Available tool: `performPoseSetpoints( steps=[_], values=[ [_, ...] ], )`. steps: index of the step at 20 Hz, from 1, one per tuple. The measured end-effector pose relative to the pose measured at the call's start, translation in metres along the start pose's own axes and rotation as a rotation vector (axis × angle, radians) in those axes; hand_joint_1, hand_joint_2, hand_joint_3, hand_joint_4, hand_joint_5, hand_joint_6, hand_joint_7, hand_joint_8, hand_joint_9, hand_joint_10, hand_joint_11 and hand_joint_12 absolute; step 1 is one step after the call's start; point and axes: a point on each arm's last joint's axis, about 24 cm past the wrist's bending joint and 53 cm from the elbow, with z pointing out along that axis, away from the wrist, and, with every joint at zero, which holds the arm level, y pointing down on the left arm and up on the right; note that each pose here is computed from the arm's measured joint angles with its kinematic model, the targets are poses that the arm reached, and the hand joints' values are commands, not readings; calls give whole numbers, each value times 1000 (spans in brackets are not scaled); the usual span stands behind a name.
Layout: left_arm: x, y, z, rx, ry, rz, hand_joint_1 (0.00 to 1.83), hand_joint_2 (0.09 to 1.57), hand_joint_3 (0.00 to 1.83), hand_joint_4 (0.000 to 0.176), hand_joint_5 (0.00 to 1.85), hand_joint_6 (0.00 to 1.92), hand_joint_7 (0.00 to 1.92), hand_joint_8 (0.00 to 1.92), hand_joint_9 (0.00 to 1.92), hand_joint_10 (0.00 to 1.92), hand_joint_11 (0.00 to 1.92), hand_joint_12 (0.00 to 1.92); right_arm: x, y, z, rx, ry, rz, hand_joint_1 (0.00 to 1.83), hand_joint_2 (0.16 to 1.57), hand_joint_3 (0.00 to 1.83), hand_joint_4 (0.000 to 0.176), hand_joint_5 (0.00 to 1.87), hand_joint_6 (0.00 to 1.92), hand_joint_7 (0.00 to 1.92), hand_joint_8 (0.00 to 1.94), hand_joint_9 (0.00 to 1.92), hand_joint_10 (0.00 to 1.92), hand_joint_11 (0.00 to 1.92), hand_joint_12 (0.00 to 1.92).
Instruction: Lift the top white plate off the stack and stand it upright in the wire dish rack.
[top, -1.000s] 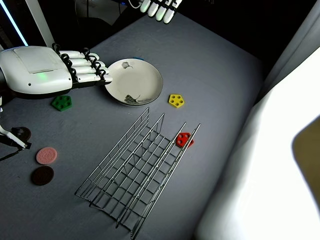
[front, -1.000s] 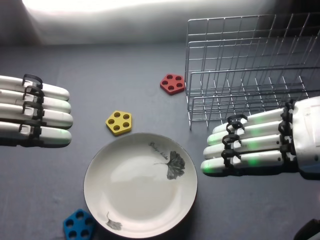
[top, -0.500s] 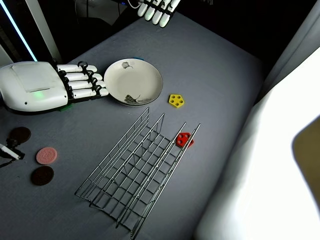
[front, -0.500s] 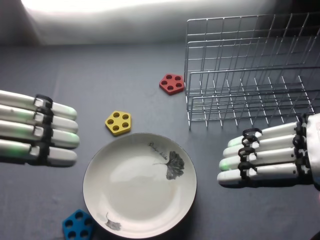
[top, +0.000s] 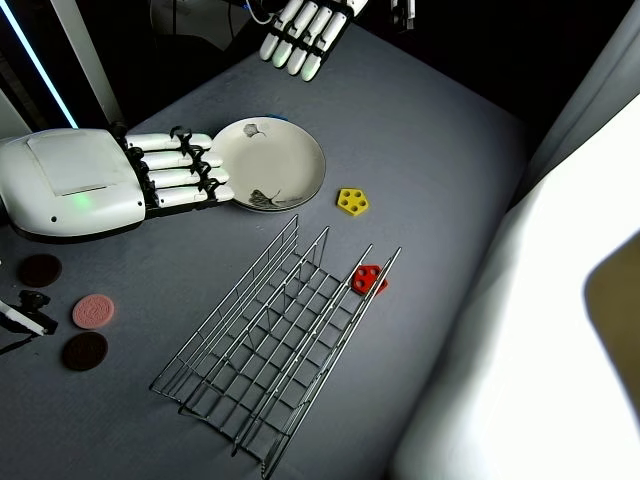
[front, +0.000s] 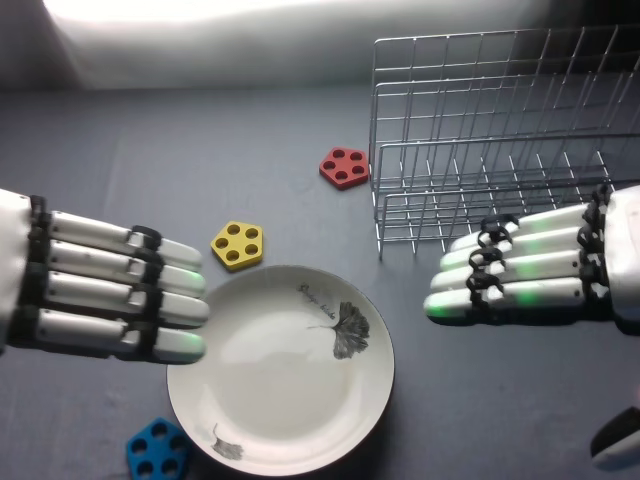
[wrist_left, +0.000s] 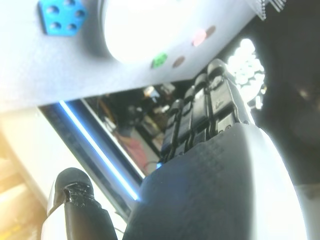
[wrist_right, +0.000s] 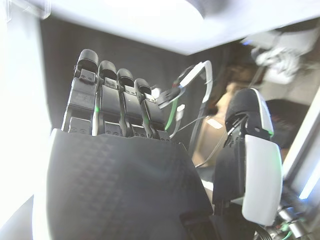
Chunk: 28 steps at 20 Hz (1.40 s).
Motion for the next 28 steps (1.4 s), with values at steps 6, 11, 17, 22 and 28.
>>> performPoseSetpoints(
  steps=[6, 11, 17, 22, 28],
  values=[
    [15, 11, 16, -23, 42, 25, 195, 911, 3, 0, 0, 0, 0, 0, 2, 0, 47, 21, -2, -1, 3, -2, 1, 27, 465, 1024, 0, 0, 45, 8, 66, 5, 88, 2, 136, 35],
    [27, 20, 28, -36, 77, 48, 202, 913, 3, 0, 1, 0, 1, 0, 1, 0, 39, 15, 3, 7, 8, -28, 13, 28, 408, 1042, 3, 0, 16, 0, 61, 3, 90, 4, 147, 37],
    [35, 29, 36, -54, 96, 69, 165, 915, 4, 0, 2, 0, 4, 1, 4, 1, 39, 13, 1, 13, 10, -42, 10, 18, 475, 1017, 0, 0, 36, 9, 81, 7, 105, 6, 153, 37],
    [43, 34, 40, -66, 125, 84, 173, 904, 0, 0, 10, 0, 31, 5, 39, 7, 67, 22, 1, 13, 10, -44, 10, 17, 430, 1021, 0, 0, 44, 7, 67, 6, 97, 7, 151, 31],
    [51, 39, 47, -72, 149, 110, 167, 904, 0, 0, 15, 3, 25, 3, 31, 3, 59, 15, 1, 13, 7, -39, 10, 14, 445, 1027, 0, 0, 22, 5, 82, 12, 119, 13, 154, 28]
  ],
)
